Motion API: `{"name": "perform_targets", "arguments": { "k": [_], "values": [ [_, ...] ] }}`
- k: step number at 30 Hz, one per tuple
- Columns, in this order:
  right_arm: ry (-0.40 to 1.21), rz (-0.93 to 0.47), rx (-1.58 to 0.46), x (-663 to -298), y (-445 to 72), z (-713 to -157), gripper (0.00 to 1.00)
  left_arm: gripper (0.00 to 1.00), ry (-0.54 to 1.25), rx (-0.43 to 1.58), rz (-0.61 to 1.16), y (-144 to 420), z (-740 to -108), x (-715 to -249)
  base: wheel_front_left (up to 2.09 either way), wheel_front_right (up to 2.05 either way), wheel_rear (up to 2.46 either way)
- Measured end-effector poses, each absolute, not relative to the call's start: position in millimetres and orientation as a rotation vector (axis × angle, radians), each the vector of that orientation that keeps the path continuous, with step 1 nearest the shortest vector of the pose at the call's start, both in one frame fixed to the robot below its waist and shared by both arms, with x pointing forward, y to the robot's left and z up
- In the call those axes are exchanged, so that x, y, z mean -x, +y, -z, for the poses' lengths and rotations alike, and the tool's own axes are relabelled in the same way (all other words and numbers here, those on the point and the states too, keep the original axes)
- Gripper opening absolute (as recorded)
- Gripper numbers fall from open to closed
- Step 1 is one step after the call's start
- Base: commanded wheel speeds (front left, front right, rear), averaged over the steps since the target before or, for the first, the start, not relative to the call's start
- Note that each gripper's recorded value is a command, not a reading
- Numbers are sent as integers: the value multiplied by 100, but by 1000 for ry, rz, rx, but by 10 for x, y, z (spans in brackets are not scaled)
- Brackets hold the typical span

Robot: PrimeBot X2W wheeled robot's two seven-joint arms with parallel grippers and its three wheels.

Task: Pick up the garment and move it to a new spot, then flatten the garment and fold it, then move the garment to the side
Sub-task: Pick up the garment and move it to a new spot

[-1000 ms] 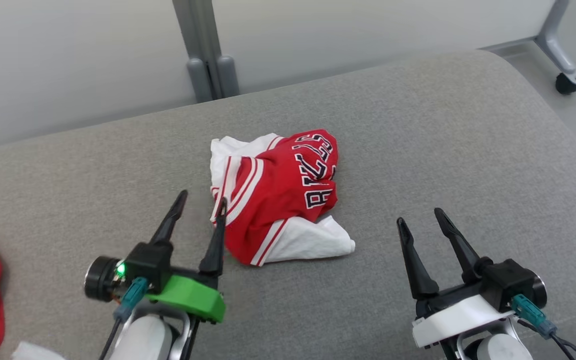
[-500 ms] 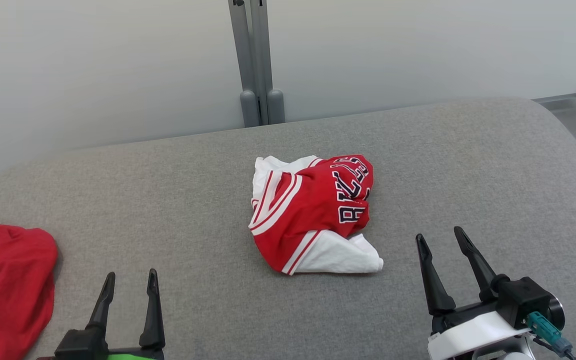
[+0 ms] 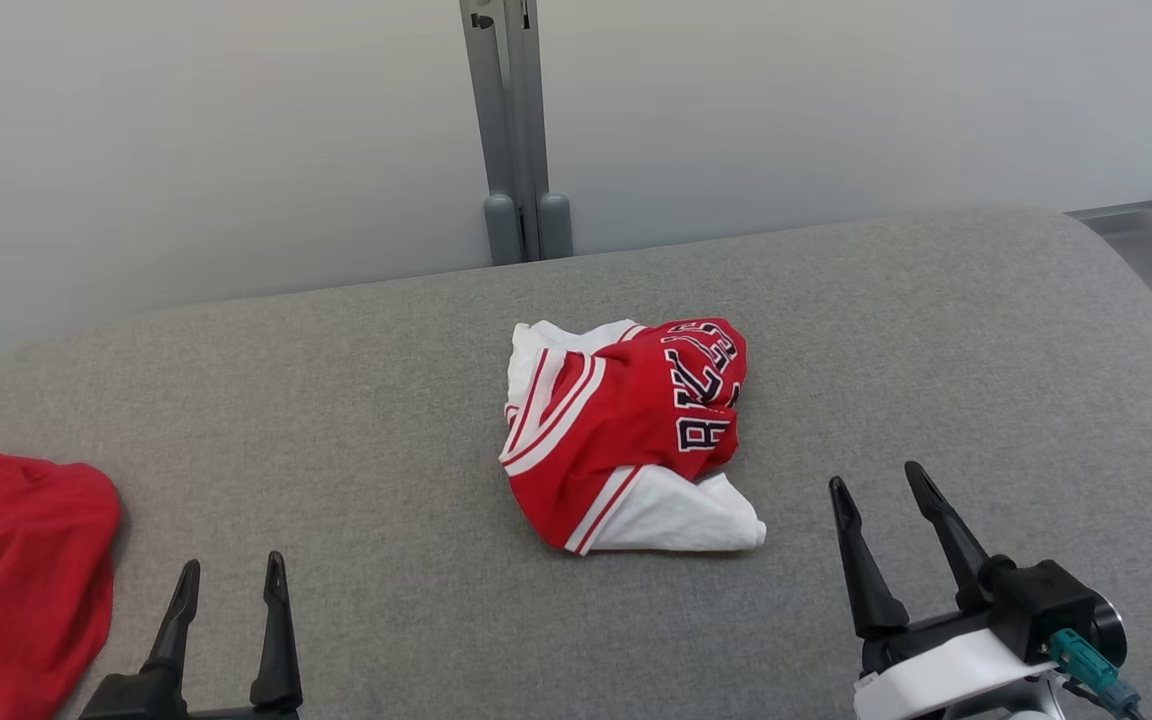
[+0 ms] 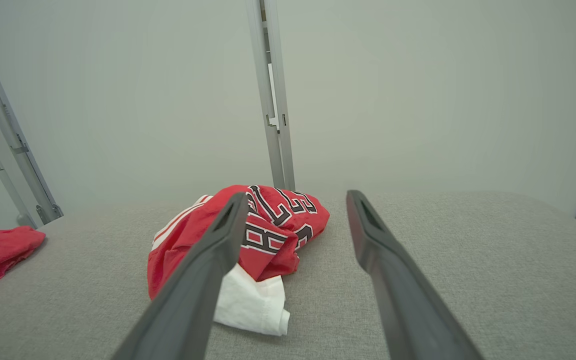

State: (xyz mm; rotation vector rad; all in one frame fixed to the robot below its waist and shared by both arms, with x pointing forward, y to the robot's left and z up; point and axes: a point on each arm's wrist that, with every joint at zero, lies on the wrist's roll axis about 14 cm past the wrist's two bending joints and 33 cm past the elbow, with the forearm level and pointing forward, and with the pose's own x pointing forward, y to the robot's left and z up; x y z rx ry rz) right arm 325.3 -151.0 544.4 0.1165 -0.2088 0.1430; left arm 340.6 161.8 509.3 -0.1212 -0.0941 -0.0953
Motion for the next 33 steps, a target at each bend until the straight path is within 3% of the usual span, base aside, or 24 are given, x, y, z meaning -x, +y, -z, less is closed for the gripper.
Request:
{"name": "perform_targets", "arguments": {
  "k": [33],
  "values": [
    [-193, -153, -121, -3262, -1476, -5396, 100, 100, -69, 137, 103, 1580, -5011, -3363, 0, 0, 0]
  ]
}}
